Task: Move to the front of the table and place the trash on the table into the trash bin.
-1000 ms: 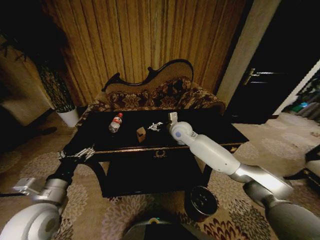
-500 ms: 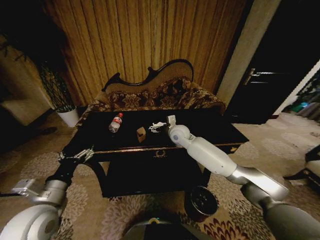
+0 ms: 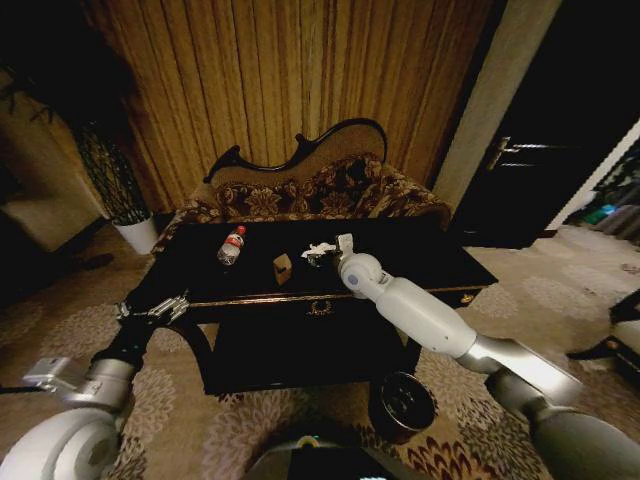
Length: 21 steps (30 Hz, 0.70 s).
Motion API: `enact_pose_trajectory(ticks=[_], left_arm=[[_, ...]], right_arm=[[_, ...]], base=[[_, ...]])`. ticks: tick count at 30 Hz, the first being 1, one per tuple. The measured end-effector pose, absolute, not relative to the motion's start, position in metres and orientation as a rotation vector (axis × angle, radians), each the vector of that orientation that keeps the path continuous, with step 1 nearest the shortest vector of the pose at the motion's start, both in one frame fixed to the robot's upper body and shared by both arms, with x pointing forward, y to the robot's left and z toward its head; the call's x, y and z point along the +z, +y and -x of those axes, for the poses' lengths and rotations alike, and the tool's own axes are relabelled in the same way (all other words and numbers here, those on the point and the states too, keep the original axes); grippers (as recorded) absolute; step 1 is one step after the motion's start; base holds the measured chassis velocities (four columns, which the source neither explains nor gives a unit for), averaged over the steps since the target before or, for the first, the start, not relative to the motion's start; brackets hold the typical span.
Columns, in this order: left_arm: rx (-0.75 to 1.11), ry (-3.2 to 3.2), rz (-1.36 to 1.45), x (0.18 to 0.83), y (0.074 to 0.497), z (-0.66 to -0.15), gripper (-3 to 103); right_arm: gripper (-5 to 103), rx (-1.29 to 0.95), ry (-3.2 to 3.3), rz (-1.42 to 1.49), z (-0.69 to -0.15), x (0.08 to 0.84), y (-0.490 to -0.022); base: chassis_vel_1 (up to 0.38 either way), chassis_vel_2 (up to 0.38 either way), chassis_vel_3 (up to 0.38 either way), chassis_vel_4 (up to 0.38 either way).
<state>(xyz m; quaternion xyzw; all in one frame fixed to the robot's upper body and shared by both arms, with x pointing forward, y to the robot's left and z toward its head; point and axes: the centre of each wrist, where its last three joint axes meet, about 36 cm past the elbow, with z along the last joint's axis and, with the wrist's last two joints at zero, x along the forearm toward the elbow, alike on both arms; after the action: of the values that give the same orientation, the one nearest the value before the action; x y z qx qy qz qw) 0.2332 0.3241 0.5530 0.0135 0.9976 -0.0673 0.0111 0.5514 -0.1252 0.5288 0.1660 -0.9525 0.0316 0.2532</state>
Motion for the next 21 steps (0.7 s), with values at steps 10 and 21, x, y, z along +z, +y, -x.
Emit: enact_pose_trajectory(ticks=[10,21], left_arm=[[-0.182,3.109,-0.030,0.556,0.328,-0.232,100],[-0.183,3.105,-0.031,0.556,0.329,-0.233,100]], right_arm=[[17,0.089,-2.588,-0.450,-0.551,0.529,-0.130],[0,0.080,-2.590,-0.444,-0.548,0.535,-0.142]], base=[[0.000,0.000,0.000,0.000],[0.000,0.000,0.000,0.000]])
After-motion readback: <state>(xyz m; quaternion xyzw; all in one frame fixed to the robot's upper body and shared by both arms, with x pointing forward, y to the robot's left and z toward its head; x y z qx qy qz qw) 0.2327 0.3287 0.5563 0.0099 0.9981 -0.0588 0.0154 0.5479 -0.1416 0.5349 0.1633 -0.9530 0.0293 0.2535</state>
